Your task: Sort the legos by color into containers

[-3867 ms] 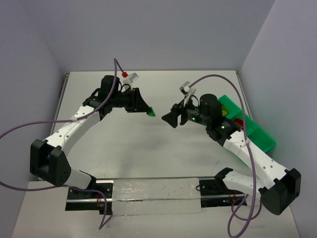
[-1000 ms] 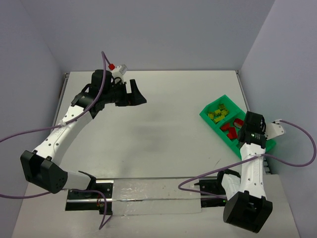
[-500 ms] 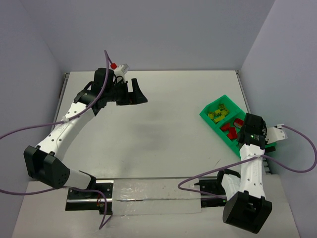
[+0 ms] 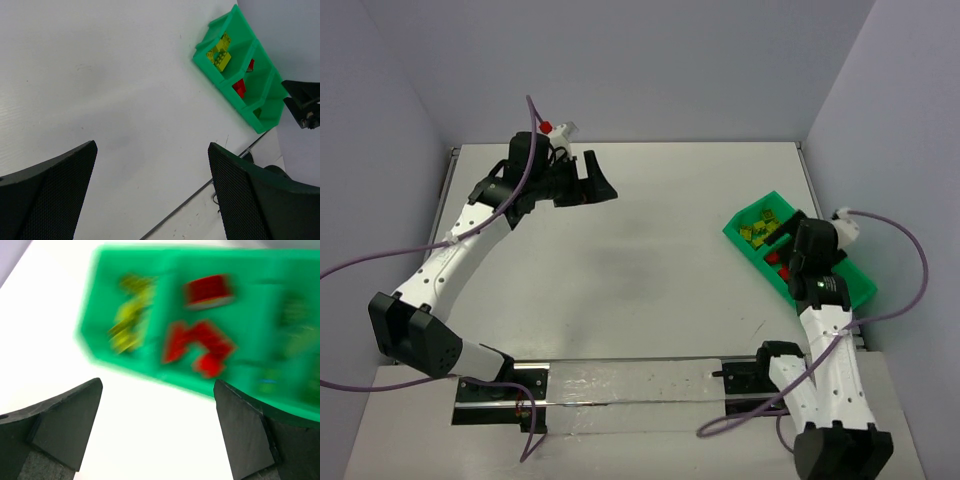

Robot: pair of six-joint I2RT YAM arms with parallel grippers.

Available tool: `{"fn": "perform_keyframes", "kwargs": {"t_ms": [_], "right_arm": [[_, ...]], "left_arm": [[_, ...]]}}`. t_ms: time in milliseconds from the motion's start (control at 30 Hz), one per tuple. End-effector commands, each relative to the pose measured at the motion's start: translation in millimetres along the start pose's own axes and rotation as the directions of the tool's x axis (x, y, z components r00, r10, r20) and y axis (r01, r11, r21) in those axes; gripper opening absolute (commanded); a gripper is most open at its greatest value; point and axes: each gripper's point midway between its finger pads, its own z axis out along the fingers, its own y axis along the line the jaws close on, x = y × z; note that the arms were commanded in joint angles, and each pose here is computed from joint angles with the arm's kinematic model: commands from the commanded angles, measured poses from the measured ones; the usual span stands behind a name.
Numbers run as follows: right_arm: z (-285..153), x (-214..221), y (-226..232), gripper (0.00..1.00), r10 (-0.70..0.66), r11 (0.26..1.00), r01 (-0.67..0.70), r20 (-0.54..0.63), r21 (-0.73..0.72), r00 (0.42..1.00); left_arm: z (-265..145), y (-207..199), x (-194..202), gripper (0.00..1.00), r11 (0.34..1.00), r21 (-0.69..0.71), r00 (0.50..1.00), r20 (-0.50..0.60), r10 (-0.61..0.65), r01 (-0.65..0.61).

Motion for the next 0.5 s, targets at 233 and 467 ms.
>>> {"fn": "perform_keyframes", "kwargs": {"t_ms": [233,467], "right_arm": [[-43.9,19.1,154.3,1.0,-0.347,0.842,0.313,0.004,-0.439,0.938],[-32.3,39.5,158.5,1.0,-0.401,0.836,0.354,-0.028,-0.419,0.916]], "left_arm": [[-11.8,-2.5,-41.0,0.99,0.996,-0.077,0.993,0.117,-0.033,0.042],[-17.9,-1.0,-40.3,0.99,0.994,-0.088,0.989,0.139,-0.054,0.067]]}}
